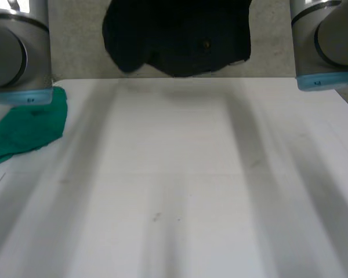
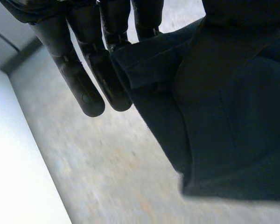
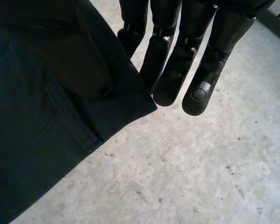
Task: Fold the laundry.
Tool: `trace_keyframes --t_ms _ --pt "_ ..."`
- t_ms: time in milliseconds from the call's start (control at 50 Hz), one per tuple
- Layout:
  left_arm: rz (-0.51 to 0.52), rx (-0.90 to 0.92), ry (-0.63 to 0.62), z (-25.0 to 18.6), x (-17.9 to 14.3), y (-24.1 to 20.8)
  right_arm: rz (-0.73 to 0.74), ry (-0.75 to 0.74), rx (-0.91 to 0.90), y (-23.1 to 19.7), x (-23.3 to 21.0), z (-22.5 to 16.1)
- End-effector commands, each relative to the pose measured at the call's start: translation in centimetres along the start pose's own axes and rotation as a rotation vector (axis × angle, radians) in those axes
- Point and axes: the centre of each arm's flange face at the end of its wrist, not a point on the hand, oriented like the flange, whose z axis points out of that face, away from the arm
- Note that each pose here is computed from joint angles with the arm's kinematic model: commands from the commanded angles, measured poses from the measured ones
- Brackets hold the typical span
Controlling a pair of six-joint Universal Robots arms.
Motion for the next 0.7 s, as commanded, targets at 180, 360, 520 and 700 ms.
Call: trace_keyframes --t_ms 180,360,520,700 --pt "0.019 -0.589 0.278 -15.8 4.5 11.0 0.013 -0.389 -0.526 11.5 -7.6 -13.0" --pt "0.157 -0.779 0.459 -22.5 5.6 11.7 -0.015 -0.596 -0.834 13.9 -9.6 -20.7" --pt "0.238 -0.870 0.528 -24.2 3.0 6.9 -0.027 -0.647 -0.915 9.4 -6.7 -21.6" --pt "0.261 -1.239 0.893 -32.1 0.6 -0.8 -0.190 -0.960 -1.110 3.9 -3.7 -27.3"
